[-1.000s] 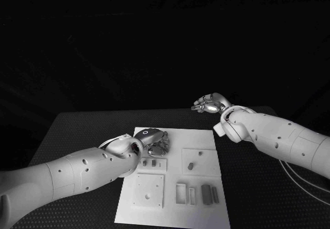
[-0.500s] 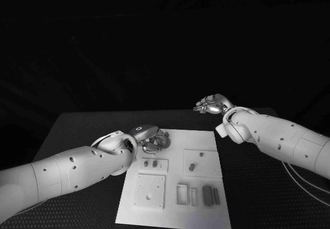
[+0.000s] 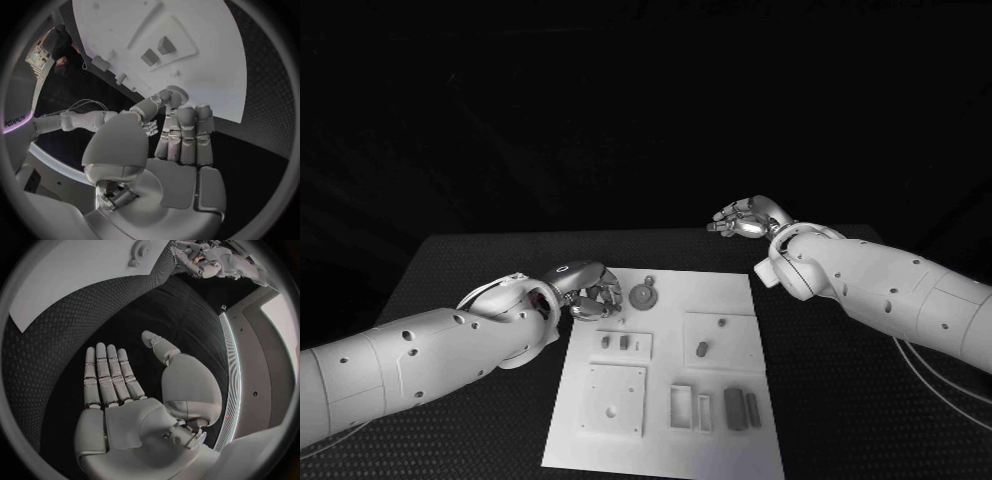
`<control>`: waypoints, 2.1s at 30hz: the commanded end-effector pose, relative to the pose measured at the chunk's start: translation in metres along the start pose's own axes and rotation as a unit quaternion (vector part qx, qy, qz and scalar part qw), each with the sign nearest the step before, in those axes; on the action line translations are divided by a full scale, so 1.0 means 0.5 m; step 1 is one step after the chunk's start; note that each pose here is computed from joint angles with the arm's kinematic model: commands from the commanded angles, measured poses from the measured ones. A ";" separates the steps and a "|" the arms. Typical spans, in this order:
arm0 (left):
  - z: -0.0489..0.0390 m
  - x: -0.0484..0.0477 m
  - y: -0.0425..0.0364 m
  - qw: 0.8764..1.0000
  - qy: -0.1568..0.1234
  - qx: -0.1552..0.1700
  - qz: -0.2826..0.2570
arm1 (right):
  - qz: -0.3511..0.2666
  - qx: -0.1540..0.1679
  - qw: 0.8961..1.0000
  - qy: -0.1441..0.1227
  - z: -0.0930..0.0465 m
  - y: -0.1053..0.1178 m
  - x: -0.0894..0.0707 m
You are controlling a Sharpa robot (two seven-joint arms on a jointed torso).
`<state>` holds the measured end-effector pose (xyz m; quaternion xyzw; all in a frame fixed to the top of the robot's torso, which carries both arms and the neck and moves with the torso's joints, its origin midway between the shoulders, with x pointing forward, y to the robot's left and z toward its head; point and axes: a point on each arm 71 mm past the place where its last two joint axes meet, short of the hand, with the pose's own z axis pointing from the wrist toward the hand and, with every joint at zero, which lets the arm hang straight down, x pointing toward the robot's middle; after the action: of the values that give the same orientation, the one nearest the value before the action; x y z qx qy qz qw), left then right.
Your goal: Assemble the parts on the task board
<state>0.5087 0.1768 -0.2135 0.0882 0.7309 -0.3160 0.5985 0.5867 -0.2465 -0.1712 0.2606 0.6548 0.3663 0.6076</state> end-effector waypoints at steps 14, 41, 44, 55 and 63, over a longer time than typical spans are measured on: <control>0.011 0.009 0.011 1.000 0.024 -0.007 -0.008 | -0.001 -0.008 1.000 0.008 -0.001 0.003 0.005; 0.013 0.028 0.005 0.999 0.050 -0.003 -0.009 | -0.001 -0.008 1.000 0.009 -0.001 0.005 0.007; 0.014 0.029 0.005 0.999 0.051 -0.004 -0.008 | -0.001 -0.009 1.000 0.009 -0.001 0.005 0.007; 0.019 0.035 0.007 0.998 0.054 -0.005 -0.003 | -0.001 -0.010 1.000 0.010 -0.001 0.006 0.009; 0.020 0.041 0.006 0.998 0.061 -0.005 -0.001 | -0.001 -0.009 1.000 0.010 -0.001 0.006 0.008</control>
<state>0.5145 0.1712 -0.2331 0.0945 0.7644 -0.3047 0.5603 0.5859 -0.2436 -0.1715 0.2591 0.6555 0.3691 0.6058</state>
